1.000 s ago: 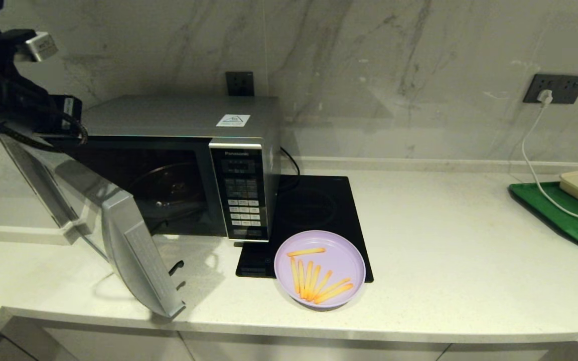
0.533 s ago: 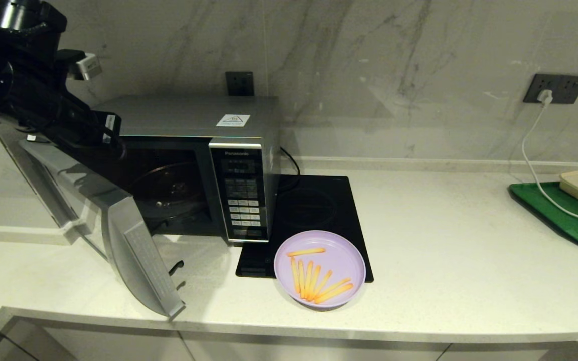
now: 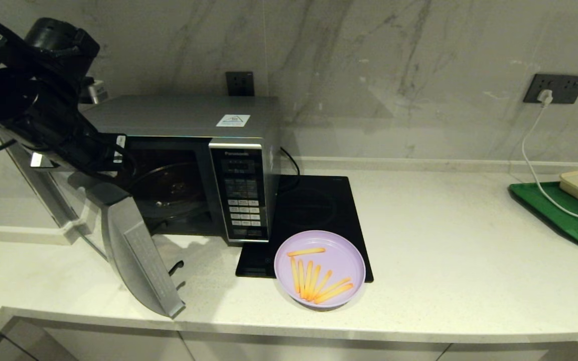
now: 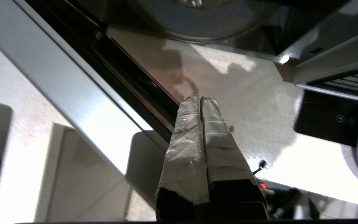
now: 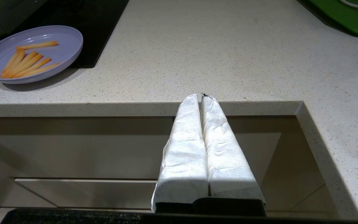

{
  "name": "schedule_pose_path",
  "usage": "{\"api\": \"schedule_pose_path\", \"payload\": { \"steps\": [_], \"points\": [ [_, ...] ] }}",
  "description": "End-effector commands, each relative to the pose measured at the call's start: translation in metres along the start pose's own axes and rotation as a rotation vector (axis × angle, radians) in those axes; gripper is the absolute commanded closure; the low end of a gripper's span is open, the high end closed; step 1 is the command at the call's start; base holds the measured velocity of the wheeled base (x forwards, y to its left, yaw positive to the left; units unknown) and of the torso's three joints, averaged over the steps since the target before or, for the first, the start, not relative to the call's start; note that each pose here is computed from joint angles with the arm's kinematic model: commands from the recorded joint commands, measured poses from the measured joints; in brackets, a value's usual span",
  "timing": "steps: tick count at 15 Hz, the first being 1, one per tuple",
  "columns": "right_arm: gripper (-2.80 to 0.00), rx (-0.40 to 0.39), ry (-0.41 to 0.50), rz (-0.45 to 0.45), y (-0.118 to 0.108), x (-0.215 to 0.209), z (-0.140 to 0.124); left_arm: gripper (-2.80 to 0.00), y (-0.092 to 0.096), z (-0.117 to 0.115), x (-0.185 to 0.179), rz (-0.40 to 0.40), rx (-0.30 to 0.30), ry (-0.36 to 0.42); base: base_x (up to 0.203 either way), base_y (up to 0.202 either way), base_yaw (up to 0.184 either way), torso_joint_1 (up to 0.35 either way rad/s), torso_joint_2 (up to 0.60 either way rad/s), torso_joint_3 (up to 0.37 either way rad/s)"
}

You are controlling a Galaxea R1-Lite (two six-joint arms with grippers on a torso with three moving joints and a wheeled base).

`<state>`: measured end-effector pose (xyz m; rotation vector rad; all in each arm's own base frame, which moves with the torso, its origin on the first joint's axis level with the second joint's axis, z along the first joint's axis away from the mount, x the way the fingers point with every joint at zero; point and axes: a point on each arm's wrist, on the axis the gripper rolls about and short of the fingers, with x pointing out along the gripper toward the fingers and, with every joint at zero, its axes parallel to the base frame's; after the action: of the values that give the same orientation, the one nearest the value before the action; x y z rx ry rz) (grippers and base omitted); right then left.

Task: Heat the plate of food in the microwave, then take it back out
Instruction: Open the microwave oven

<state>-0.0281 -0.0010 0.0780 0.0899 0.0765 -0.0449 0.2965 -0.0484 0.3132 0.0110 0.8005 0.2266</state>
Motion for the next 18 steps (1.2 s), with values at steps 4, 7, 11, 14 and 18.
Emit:
{"api": "schedule_pose_path", "payload": {
  "steps": [4,7,11,14,18],
  "points": [
    [0.0,0.0,0.0,0.0,0.0,0.0,0.0,0.0,-0.002,-0.015,-0.005,0.155,-0.093,0.072,0.0,0.0,0.0,0.0,0.0,0.0],
    [0.0,0.0,0.001,0.0,0.0,0.0,0.0,0.0,0.011,-0.022,-0.028,0.254,-0.147,0.049,0.0,0.0,0.0,0.0,0.0,0.0],
    [0.0,0.0,0.001,0.0,0.0,0.0,0.0,0.0,0.045,-0.029,-0.05,0.344,-0.238,0.047,0.0,0.0,0.0,0.0,0.0,0.0],
    [0.0,0.0,0.001,0.0,0.0,0.0,0.0,0.0,0.078,-0.035,-0.05,0.445,-0.323,0.084,0.0,0.0,0.0,0.0,0.0,0.0],
    [0.0,0.0,0.001,0.0,0.0,0.0,0.0,0.0,0.089,-0.039,-0.056,0.468,-0.331,0.089,0.0,0.0,0.0,0.0,0.0,0.0]
  ]
}}
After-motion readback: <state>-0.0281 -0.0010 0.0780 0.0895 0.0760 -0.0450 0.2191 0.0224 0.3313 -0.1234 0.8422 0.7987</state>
